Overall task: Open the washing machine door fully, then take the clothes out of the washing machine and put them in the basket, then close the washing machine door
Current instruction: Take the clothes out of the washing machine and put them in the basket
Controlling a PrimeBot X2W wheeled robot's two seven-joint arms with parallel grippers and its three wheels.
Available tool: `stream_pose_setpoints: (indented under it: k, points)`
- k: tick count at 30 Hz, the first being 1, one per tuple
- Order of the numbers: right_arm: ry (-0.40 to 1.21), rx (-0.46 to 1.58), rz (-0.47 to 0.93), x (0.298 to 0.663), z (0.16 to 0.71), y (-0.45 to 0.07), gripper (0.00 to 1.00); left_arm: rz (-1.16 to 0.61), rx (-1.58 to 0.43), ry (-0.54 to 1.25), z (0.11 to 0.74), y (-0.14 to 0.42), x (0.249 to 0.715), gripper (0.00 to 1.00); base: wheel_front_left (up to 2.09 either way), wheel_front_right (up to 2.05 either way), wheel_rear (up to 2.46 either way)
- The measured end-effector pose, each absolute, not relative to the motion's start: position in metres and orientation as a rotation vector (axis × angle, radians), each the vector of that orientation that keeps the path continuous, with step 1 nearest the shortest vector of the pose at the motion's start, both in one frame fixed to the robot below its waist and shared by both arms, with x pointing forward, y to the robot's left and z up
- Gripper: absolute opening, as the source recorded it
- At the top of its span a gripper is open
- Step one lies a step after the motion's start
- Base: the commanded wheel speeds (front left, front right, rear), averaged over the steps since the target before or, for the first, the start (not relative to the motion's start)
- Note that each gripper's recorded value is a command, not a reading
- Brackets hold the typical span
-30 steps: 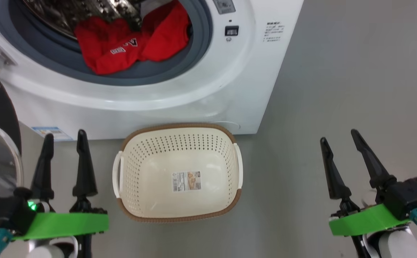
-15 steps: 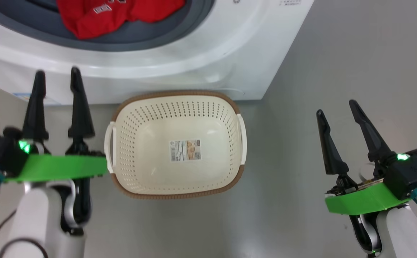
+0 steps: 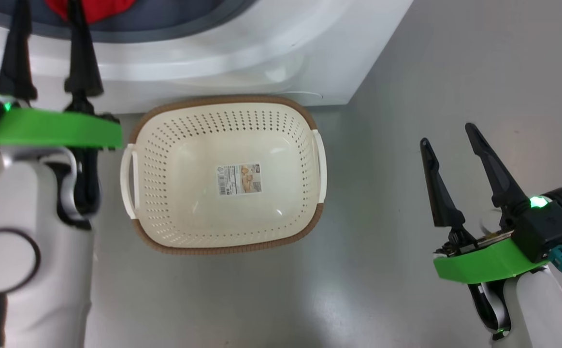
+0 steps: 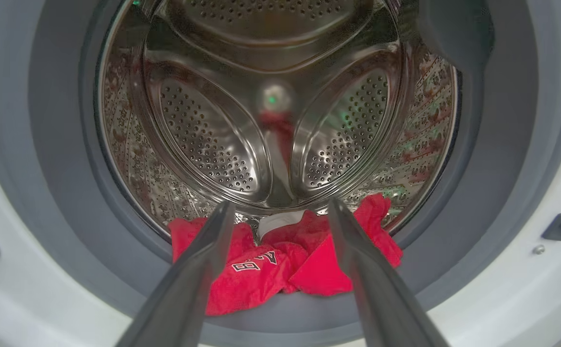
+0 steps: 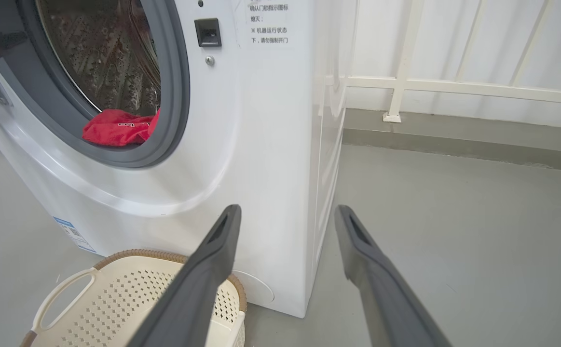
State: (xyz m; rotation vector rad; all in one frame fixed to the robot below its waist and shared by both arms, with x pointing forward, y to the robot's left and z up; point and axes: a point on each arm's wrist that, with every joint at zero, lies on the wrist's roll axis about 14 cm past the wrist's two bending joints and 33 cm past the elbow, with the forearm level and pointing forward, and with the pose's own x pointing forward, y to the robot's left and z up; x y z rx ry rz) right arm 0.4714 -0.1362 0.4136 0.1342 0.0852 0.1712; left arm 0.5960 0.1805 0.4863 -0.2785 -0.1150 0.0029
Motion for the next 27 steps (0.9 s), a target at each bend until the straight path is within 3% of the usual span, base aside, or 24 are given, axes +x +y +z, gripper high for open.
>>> stream_pose_setpoints:
  k: [16, 27]
  points:
    - [0.13, 0.126, 0.156, 0.483, 0.385, -0.142, 1.0, -0.048, -0.203, 0.112, 0.432, 0.169, 0.663, 1.0, 0.0, 0.0, 0.0]
    - [0.15, 0.119, 0.154, 0.483, 0.376, -0.145, 1.0, -0.099, 0.065, 0.379, 0.379, 0.17, 0.676, 1.0, 0.0, 0.0, 0.0]
